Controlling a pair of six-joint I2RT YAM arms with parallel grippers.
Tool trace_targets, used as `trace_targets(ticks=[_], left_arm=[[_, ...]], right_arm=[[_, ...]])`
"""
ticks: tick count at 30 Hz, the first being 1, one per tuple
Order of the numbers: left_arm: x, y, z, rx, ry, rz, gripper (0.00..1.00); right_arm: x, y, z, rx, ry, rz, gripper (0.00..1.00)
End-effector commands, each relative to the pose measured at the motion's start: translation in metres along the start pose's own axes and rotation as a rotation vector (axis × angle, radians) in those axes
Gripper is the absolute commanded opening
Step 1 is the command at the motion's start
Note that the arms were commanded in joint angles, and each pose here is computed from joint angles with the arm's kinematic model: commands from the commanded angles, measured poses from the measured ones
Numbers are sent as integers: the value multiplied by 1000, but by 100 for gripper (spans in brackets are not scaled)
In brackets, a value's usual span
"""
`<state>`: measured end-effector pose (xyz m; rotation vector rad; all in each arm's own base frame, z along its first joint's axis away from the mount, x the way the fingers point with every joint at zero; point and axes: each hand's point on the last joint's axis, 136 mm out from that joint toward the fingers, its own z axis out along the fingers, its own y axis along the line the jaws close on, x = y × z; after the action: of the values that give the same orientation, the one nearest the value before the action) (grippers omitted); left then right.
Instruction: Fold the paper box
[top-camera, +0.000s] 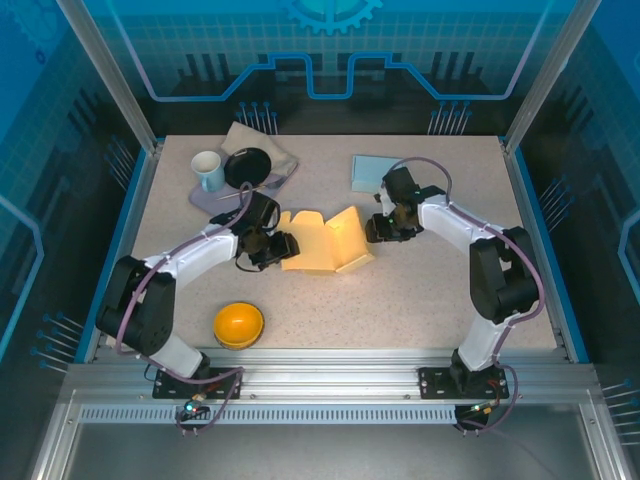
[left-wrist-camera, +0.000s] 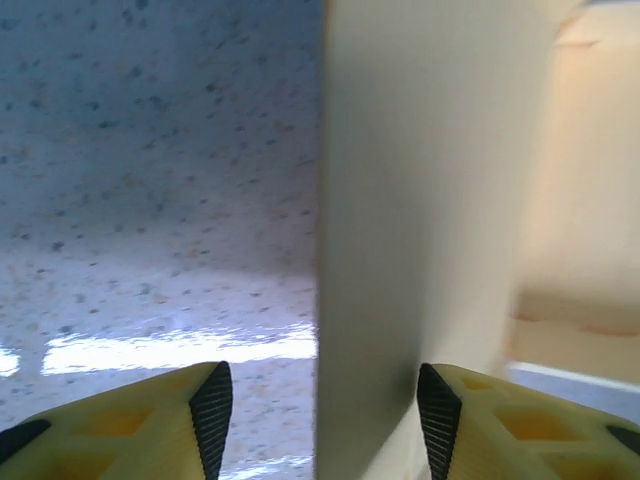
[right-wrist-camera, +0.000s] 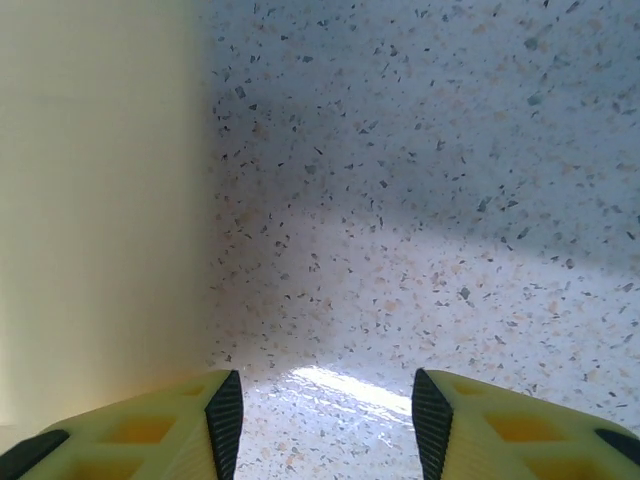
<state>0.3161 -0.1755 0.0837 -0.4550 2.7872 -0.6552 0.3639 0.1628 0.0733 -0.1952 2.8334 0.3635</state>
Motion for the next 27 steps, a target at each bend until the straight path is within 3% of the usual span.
trace_targets(ticks=[1,10,14,16,22,27], left_arm=[[-4,-29,-9,130,-25,-27,56],[-3,-31,4,97,0,-17,41],[-14,-36,-7,79,-38,25,7],[-20,-39,-13,53,-50,54,0],[-36,-51,-45,-78,-61,289,0],[-45,-43,-73,-386,-62,655,0]], right_arm=[[6,6,-2,-33,7,26,50],[11,14,3,-62,16,33,50],[12,13,2,-55,14,30,50],[11,12,0,-43,7,28,50],[1,0,-22,16,-43,17,50],[-16,-12,-66,78,-185,17,51]])
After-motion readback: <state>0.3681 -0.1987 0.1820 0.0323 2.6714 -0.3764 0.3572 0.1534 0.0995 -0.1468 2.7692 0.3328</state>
